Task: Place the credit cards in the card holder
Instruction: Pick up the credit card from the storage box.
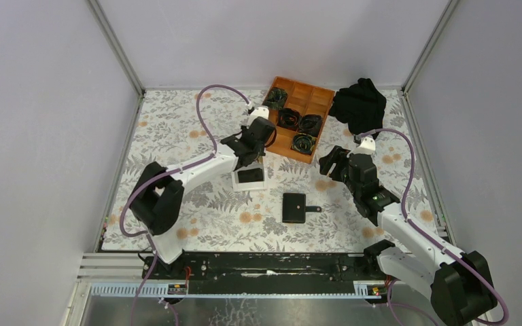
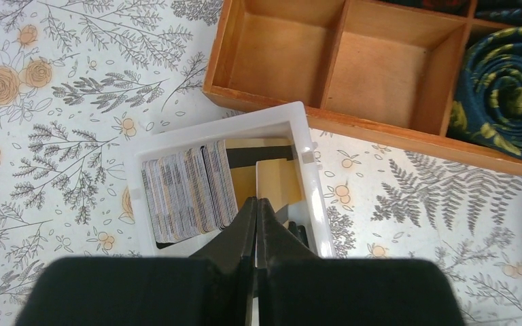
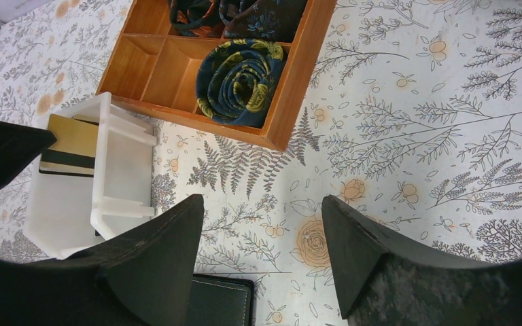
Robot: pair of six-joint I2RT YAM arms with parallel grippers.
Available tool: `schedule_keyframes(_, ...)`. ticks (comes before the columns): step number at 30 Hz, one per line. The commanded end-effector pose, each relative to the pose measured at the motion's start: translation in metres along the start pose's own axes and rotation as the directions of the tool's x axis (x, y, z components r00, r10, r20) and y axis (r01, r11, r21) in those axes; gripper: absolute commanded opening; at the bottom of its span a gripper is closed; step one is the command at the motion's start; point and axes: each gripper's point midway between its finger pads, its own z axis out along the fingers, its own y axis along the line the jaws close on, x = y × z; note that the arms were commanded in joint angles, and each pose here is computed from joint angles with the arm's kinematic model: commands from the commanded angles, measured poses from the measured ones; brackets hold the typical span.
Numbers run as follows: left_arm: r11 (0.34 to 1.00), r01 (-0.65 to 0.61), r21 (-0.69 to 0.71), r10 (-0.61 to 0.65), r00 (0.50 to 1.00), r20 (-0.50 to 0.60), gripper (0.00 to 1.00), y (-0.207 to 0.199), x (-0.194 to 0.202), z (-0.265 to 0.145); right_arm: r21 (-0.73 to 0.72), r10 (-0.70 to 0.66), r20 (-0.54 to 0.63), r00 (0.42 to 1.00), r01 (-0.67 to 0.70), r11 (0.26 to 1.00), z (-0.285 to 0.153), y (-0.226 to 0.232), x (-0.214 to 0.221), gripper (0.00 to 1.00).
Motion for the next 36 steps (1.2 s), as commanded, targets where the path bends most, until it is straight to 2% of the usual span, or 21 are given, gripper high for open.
schedule_keyframes(1, 0.999, 0.031, 0.04, -0.033, 0.999, 0.029, 0.0, 0.003, -0.014, -0.02, -0.012, -0.001, 0.049, 0.999, 0.001, 1.0, 0.0, 0.008, -0.015, 0.71)
schedule_keyframes(7, 0.993, 0.048, 0.108, -0.058, 0.994, 0.094, 0.0, 0.008, -0.04, -0.06, -0.093, -0.033, 0.019, 0.999, 0.035, 0.995, 0.0, 0.024, -0.014, 0.71)
schedule_keyframes(11, 0.974, 0.013, 0.228, -0.043, 0.991, 0.128, 0.0, 0.005, -0.049, -0.095, -0.183, -0.071, -0.016, 0.997, 0.067, 0.981, -0.002, 0.041, -0.01, 0.71)
schedule_keyframes(16, 0.926, -0.045, 0.375, 0.0, 0.993, 0.12, 0.0, -0.002, -0.047, -0.136, -0.347, -0.116, -0.022, 0.993, 0.101, 0.933, -0.016, 0.07, -0.011, 0.71)
schedule_keyframes(24, 0.77, -0.086, 0.632, 0.079, 0.996, 0.039, 0.0, -0.022, -0.025, -0.2, -0.596, -0.167, 0.008, 0.986, 0.139, 0.791, -0.067, 0.113, -0.02, 0.71)
schedule_keyframes(32, 0.546, -0.029, 0.837, 0.127, 0.991, -0.049, 0.0, -0.046, -0.005, -0.253, -0.802, -0.169, -0.012, 0.986, 0.092, 0.59, -0.119, 0.146, -0.013, 0.66)
schedule_keyframes(36, 0.42, -0.028, 0.907, 0.168, 0.985, -0.048, 0.0, -0.054, 0.002, -0.277, -0.857, -0.163, -0.037, 0.986, 0.053, 0.512, -0.136, 0.154, -0.007, 0.66)
